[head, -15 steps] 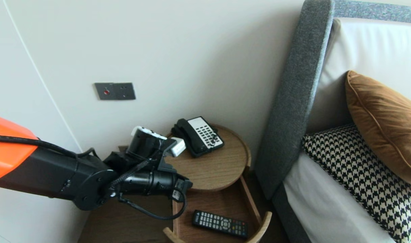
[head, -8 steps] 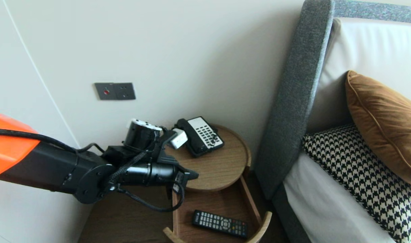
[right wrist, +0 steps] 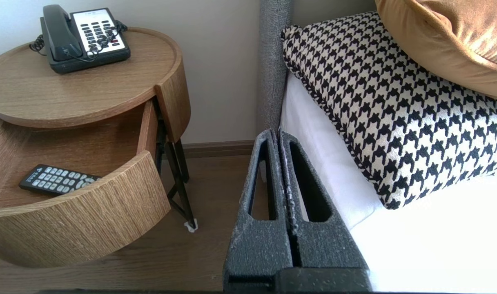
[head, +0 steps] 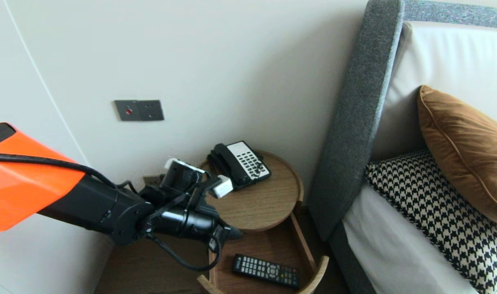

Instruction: Take the remote control out of the drawer one by one and place them on the table

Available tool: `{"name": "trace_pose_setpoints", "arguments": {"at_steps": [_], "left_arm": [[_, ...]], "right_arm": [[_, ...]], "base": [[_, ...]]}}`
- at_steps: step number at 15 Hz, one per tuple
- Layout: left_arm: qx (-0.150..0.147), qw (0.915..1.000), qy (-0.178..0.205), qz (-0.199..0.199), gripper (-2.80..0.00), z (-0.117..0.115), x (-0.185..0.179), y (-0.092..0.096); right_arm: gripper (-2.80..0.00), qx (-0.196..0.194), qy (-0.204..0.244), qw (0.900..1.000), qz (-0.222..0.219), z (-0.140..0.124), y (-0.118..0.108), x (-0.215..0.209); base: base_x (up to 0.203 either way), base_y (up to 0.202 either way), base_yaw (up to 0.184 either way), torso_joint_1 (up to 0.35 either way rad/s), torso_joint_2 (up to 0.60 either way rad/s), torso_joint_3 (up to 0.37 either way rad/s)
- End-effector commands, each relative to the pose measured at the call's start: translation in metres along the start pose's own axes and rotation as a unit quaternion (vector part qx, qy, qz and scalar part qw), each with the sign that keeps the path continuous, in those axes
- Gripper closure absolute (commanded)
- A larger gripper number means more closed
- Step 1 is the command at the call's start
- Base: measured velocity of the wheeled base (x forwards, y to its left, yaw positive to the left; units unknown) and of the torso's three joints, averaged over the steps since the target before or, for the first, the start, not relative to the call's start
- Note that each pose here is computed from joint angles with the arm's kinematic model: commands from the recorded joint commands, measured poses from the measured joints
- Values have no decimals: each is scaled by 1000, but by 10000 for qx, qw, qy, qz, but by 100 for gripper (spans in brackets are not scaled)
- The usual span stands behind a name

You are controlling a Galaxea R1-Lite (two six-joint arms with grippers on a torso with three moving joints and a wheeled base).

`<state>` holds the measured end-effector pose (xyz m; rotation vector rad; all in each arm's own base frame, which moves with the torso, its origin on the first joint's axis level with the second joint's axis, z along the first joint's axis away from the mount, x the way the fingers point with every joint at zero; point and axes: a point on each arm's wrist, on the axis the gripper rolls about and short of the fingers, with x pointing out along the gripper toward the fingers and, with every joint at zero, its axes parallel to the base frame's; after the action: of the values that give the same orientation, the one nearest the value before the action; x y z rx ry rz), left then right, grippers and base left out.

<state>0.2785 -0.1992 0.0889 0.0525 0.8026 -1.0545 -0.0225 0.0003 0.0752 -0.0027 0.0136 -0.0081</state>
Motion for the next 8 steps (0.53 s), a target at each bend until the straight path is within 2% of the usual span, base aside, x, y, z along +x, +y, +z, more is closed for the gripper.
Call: {"name": "trace_pose_setpoints", "arguments": {"at_steps": [1, 2, 3, 5, 6, 8], "left_arm": [[-4, 10000, 76, -44, -280, -1, 6, 0], [142, 9999, 53, -72, -280, 2, 7, -3], [471, 9988, 75, -83, -280, 1, 10, -2], [1364, 9904, 195, -112, -280, -1, 14, 0], [1625, 9861, 320, -129, -280, -4, 17, 2], [1760, 9832, 449, -184, -280, -7, 25, 2]], "right_arm": [[0, -1, 8, 10000, 2, 0, 0, 0], [0, -1, 7, 10000, 2, 0, 0, 0], [0, -1, 9, 10000, 2, 0, 0, 0], [0, -1, 9, 10000, 2, 0, 0, 0], [0, -1, 12, 10000, 2, 0, 0, 0], [0, -2, 6, 10000, 2, 0, 0, 0]], "base": [[0, 0, 0, 0, 0, 0], [0, 0, 0, 0, 0, 0], [0, 0, 0, 0, 0, 0], [0, 0, 0, 0, 0, 0], [0, 0, 0, 0, 0, 0], [0, 0, 0, 0, 0, 0]]}}
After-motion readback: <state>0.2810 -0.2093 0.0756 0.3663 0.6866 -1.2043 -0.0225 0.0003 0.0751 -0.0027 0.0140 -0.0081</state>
